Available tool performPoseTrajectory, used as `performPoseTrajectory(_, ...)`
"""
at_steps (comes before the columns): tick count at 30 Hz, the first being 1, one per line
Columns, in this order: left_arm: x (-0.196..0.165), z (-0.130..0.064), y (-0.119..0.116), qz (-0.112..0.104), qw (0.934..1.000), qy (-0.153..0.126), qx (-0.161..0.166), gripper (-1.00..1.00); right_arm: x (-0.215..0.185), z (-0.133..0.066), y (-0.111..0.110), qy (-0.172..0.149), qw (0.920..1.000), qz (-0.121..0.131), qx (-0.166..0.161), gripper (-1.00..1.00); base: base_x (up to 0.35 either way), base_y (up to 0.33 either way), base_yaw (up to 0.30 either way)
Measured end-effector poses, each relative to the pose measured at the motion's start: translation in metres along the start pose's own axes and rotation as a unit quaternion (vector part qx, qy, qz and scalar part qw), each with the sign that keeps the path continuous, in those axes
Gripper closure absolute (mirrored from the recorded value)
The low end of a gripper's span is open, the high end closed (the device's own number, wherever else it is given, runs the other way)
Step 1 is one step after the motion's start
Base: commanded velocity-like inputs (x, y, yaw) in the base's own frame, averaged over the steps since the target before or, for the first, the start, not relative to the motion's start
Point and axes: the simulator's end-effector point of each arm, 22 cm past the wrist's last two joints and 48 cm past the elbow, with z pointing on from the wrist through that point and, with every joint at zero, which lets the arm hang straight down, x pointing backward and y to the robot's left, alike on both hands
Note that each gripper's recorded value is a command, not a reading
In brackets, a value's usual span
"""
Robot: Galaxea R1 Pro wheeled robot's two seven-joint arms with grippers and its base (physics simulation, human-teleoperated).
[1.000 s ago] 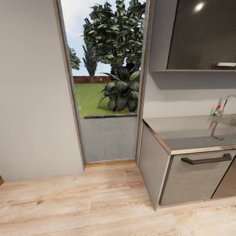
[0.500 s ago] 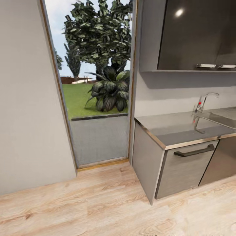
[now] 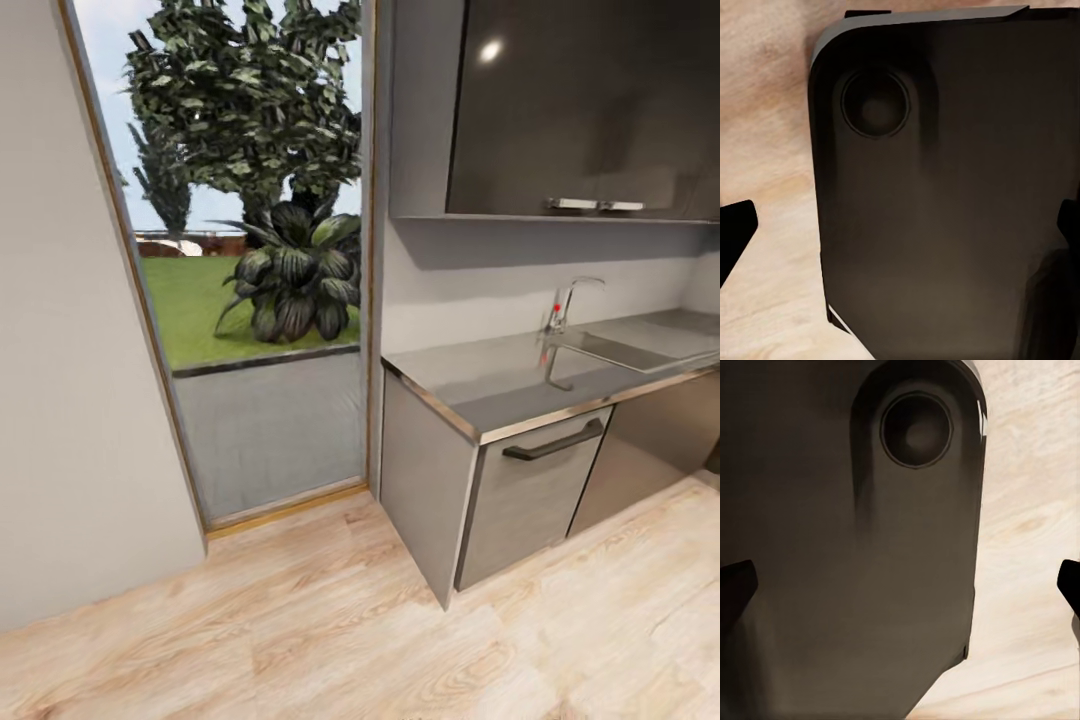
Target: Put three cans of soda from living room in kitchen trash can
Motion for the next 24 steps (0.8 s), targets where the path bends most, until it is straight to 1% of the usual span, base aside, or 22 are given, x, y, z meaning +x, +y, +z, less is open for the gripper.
performPoseTrajectory(8,0.0000,0.0000,0.0000,0.000,1.0000,0.000,0.000,-1.00,-0.0001,0.0000,0.0006,0.000,1.0000,-0.001,-0.002,-1.00,0.000,0.091,-0.286)
performPoseTrajectory(14,0.0000,0.0000,0.0000,0.000,1.0000,0.000,0.000,-1.00,0.0002,-0.0001,0.0071,0.001,0.9998,-0.003,-0.018,-1.00,0.000,0.080,-0.287)
performPoseTrajectory(24,0.0000,0.0000,0.0000,0.000,1.0000,0.000,0.000,-1.00,0.0001,-0.0002,0.0089,0.000,0.9997,-0.004,-0.022,-1.00,0.000,0.016,-0.287)
